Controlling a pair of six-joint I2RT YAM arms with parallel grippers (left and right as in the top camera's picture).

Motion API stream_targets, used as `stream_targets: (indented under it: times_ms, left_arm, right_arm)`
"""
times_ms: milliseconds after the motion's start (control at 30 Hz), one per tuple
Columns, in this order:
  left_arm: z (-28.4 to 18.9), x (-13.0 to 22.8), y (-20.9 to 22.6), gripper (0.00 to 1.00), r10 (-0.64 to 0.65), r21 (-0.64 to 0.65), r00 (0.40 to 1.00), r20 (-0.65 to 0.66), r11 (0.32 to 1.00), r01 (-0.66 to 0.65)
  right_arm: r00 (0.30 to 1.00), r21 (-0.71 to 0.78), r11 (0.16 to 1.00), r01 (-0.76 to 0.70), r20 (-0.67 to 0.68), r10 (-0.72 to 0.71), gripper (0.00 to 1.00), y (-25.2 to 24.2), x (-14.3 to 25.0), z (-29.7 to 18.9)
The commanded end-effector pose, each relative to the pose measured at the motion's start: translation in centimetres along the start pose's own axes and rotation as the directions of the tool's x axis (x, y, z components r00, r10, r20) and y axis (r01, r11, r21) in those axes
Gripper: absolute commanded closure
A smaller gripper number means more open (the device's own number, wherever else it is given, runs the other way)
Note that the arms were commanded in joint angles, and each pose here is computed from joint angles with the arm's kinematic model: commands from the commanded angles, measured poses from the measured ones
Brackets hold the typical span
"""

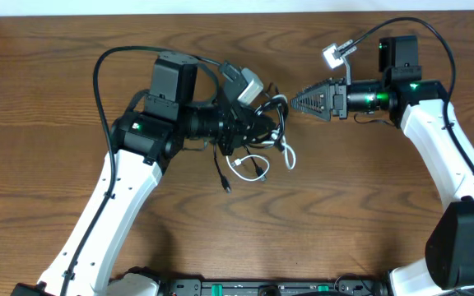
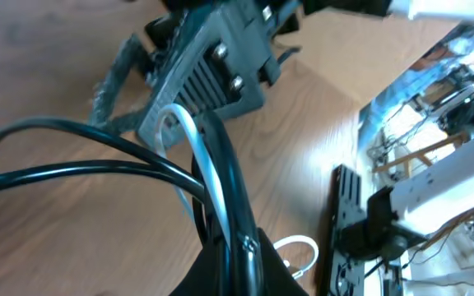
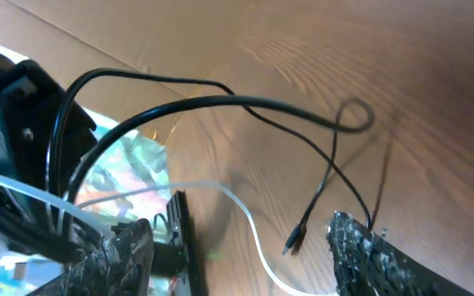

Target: Untangle cables

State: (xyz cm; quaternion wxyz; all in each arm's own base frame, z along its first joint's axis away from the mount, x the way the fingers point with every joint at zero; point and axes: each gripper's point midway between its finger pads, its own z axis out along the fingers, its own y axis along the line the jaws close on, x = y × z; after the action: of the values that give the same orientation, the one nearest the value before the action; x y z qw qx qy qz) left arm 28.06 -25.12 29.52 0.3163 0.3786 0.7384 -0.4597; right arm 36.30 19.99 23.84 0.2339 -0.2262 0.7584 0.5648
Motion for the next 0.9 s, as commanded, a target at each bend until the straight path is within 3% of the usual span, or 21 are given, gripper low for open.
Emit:
stream_targets:
  times_ms: [0, 233, 533, 667, 767, 867]
  left_arm:
    - [-0.5, -1.7, -2.4, 0.93, 0.000, 0.125, 0.999, 0.048, 0.992, -0.006]
    - [-0.8, -2.2, -4.0, 0.93, 0.015, 0.214, 0.997, 0.072, 0.976, -0.030]
    - [-1.2, -2.7, -5.5, 0.93, -0.006, 0.304, 0.997, 0.081, 0.952, -0.019]
    - [-1.4, -2.8, -5.8, 0.93, 0.001, 0.321, 0.996, 0.088, 0.947, -0.029]
    - [-1.1, -2.8, -4.9, 0.93, -0.035, 0.275, 0.997, 0.076, 0.961, 0.013]
    - [-0.4, -2.5, -0.8, 0.92, -0.207, 0.048, 0.976, 0.061, 0.978, 0.204]
  right_arm:
    - [1.000, -0.071, 0.997, 0.004, 0.023, -0.002, 0.34, 1.2, -1.1, -0.1]
    - [0.995, -0.126, 0.990, 0.057, 0.090, -0.046, 0.28, 2.7, -4.4, -0.6]
    - [0.990, -0.114, 0.993, -0.008, 0.139, 0.024, 0.14, 3.1, -6.7, -0.4]
    - [0.975, -0.012, 0.988, -0.157, 0.157, 0.157, 0.13, 0.5, -6.1, 0.1]
    - [0.955, 0.128, 0.957, -0.260, 0.182, 0.235, 0.20, -2.7, -4.8, 0.0]
    - [0.938, 0.242, 0.910, -0.336, 0.170, 0.301, 0.24, -4.8, -2.7, -0.2]
